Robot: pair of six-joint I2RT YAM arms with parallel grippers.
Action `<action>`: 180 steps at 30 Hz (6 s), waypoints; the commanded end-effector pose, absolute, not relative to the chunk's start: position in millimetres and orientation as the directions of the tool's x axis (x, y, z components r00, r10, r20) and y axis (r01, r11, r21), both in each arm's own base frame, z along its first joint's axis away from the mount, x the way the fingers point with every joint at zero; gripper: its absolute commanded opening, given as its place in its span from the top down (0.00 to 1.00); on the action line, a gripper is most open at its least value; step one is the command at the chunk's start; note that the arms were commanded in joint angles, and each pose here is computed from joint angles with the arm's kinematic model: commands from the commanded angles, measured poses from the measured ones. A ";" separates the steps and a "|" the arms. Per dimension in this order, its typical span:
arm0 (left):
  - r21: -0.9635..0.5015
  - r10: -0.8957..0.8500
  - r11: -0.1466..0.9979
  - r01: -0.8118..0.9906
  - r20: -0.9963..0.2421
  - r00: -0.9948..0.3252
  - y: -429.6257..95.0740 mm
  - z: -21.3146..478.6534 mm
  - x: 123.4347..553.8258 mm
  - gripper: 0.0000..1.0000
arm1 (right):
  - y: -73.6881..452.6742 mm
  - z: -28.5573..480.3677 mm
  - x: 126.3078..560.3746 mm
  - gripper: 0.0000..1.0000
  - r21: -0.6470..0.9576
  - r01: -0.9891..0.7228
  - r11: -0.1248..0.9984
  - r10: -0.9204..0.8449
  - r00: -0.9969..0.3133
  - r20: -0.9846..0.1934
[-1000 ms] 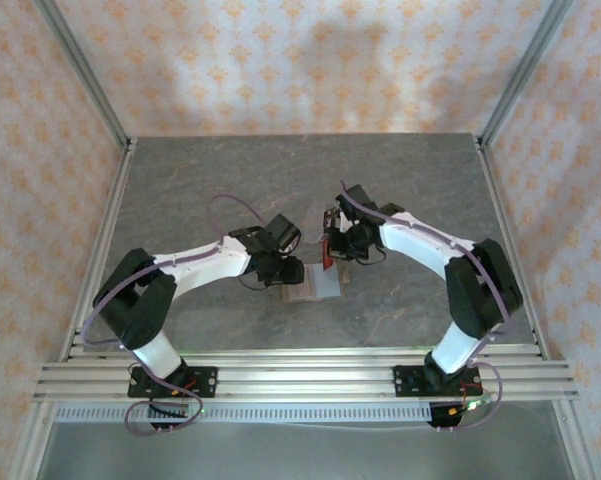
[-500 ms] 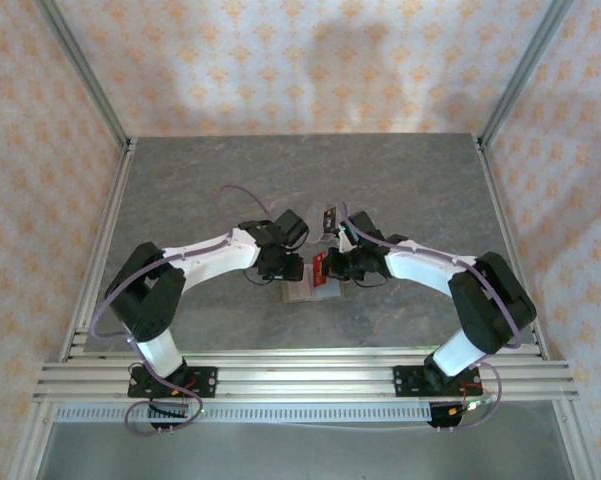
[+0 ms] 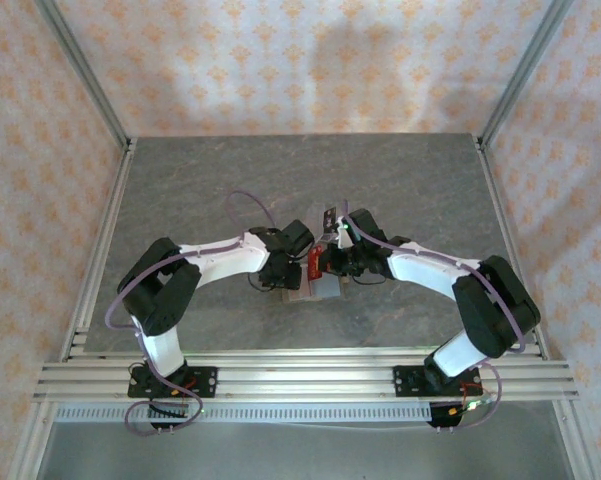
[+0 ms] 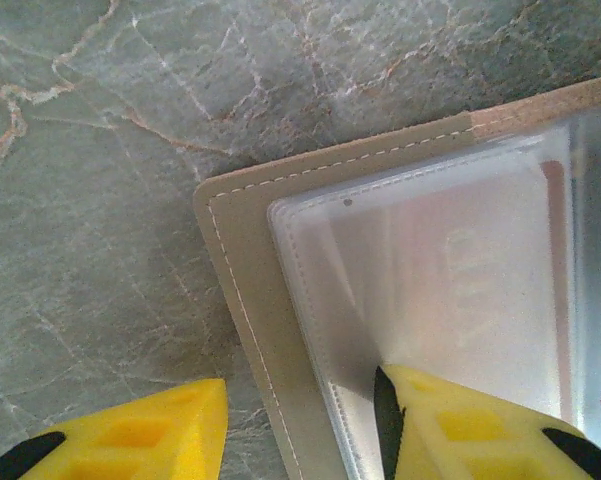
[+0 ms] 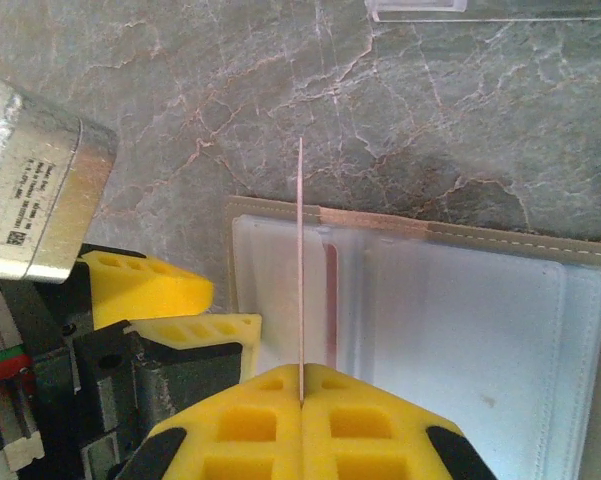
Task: Put the credit cards into the card holder
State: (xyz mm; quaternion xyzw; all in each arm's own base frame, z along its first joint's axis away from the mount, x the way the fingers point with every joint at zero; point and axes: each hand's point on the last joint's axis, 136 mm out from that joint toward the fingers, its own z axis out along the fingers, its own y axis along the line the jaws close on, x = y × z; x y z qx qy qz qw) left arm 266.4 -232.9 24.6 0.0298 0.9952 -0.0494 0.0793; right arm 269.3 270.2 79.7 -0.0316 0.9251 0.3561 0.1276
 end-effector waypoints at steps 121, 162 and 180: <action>0.022 0.027 0.999 0.025 -0.114 -0.993 -202.5 1.6 246.7 0.59 | 285.0 8.8 226.2 1.00 0.733 -0.090 0.674 -0.058 -0.996 -0.069; -0.307 -0.040 0.952 0.006 -0.145 -0.989 -228.4 44.7 265.5 0.98 | 273.0 43.9 263.6 1.00 0.542 -0.125 0.831 -0.050 -0.987 -0.151; -0.254 -0.043 0.967 -0.015 -0.103 -0.994 -217.9 12.8 257.6 1.00 | 296.7 32.6 263.8 1.00 0.565 -0.129 0.815 -0.072 -0.990 -0.123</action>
